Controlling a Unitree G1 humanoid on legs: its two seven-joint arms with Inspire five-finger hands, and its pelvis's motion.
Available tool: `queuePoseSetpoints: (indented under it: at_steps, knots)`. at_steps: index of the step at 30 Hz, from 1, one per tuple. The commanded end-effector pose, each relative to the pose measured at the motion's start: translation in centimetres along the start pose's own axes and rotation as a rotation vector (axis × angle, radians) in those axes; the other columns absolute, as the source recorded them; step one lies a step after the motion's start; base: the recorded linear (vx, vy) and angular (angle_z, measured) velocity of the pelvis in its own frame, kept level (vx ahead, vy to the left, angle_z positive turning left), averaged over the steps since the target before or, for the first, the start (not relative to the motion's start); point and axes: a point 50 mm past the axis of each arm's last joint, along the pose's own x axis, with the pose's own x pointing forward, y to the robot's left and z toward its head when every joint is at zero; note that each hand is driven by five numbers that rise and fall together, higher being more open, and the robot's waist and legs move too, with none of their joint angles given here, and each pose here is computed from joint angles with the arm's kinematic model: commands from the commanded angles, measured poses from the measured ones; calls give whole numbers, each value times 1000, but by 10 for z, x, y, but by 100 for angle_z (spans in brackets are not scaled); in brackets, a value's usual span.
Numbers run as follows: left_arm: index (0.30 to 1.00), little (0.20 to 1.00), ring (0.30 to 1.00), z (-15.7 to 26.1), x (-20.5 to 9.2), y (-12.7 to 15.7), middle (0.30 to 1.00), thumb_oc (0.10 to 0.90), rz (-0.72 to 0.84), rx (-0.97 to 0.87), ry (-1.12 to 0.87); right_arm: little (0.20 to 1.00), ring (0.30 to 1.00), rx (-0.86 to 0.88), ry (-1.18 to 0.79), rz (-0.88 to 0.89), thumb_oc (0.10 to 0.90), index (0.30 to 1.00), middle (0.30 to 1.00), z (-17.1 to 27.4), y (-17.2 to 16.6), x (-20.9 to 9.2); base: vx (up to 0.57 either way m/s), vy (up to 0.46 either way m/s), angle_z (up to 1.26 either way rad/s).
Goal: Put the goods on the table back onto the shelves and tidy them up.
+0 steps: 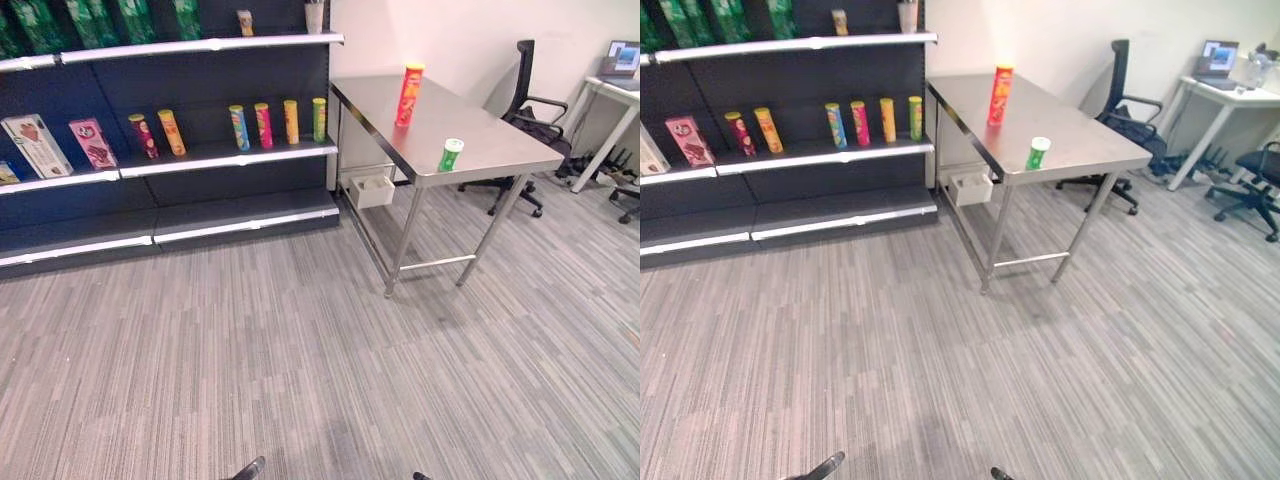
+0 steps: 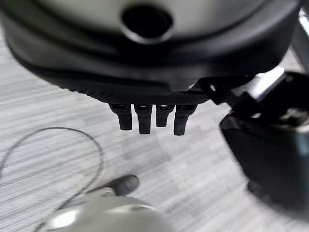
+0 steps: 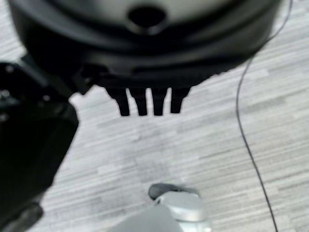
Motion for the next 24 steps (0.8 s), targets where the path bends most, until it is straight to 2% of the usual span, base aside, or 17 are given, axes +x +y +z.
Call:
queuePoseSetpoints:
  at_steps: [1, 18, 20, 21, 24]
  knots:
    - [900, 900, 900, 37, 3, 7, 900, 800, 27, -12, -130, 900, 900, 4, -97, -54, 800, 900, 900, 32, -16, 3, 0, 0, 0]
    - [900, 900, 900, 33, 4, 10, 900, 800, 63, -22, -100, 900, 900, -2, -101, -76, 800, 900, 900, 33, -21, 3, 12, -51, 0]
    - [900, 900, 900, 39, 4, 11, 900, 800, 64, -48, -115, 900, 900, 13, -116, -78, 800, 900, 900, 37, -22, 3, -36, -216, -13]
    - [900, 900, 900, 55, 4, 12, 900, 800, 75, -63, -166, 900, 900, 20, -144, -86, 800, 900, 900, 44, -23, 3, -28, -237, -10]
    - [900, 900, 900, 56, 4, 12, 900, 800, 80, -83, -166, 900, 900, 19, -135, -96, 800, 900, 900, 42, -25, 3, 141, -65, 2]
